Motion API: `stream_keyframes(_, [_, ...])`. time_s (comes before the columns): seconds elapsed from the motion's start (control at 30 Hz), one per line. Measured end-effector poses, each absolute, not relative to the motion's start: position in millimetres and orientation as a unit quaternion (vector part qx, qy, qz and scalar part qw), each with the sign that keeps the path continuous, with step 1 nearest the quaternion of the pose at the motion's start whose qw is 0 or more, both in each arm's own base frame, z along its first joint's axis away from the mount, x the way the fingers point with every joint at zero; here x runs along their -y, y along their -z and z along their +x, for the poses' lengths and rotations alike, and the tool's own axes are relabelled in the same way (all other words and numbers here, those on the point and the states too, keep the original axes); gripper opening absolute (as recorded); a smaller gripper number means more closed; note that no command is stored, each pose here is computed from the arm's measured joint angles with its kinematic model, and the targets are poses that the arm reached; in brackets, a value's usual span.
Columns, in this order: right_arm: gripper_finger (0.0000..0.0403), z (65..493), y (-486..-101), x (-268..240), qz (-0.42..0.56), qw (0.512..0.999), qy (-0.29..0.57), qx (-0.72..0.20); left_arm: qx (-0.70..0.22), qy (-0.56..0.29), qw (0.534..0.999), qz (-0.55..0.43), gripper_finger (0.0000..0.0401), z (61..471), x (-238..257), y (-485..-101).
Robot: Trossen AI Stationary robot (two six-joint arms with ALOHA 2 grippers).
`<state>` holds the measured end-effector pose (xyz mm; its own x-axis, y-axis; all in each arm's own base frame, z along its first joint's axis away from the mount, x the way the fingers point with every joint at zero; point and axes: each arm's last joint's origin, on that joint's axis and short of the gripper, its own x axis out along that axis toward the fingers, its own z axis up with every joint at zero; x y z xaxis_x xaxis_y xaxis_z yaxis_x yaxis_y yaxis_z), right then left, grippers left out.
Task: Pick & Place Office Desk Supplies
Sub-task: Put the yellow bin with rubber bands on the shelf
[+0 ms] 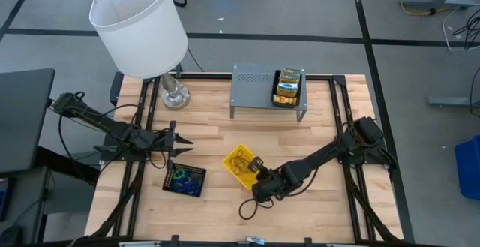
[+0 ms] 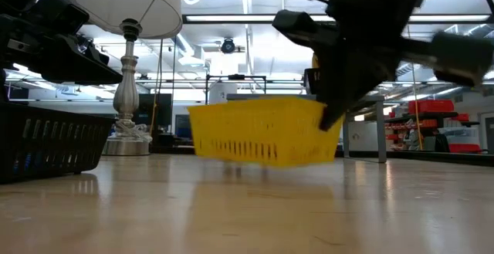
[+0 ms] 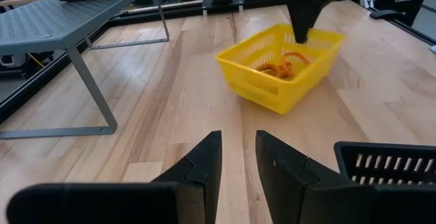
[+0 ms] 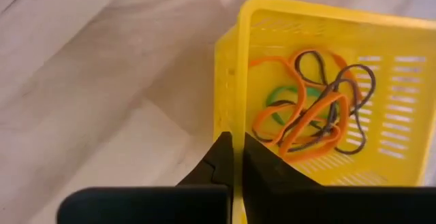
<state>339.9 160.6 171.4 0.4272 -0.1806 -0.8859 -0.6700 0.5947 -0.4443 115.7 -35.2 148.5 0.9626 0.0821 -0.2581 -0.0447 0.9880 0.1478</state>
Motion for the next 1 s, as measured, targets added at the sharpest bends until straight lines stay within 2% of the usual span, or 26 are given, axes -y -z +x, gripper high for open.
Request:
stream_keyframes(0.3, [0.0007,356,-230,-144,-0.378,0.735,-0.111,-0.552,-0.133,-0.032,0.988,0.071,0.0099,116,35,-149])
stream_keyframes(0.63, [0.0007,374,-315,-93,-0.33,0.763,-0.033,-0.554,-0.133,-0.032,0.988,0.07,0.0099,116,35,-149])
stream_keyframes(1.0, [0.0007,384,-325,-1,-0.312,0.744,0.007,-0.591,-0.132,-0.032,0.988,0.07,0.0099,116,35,-149])
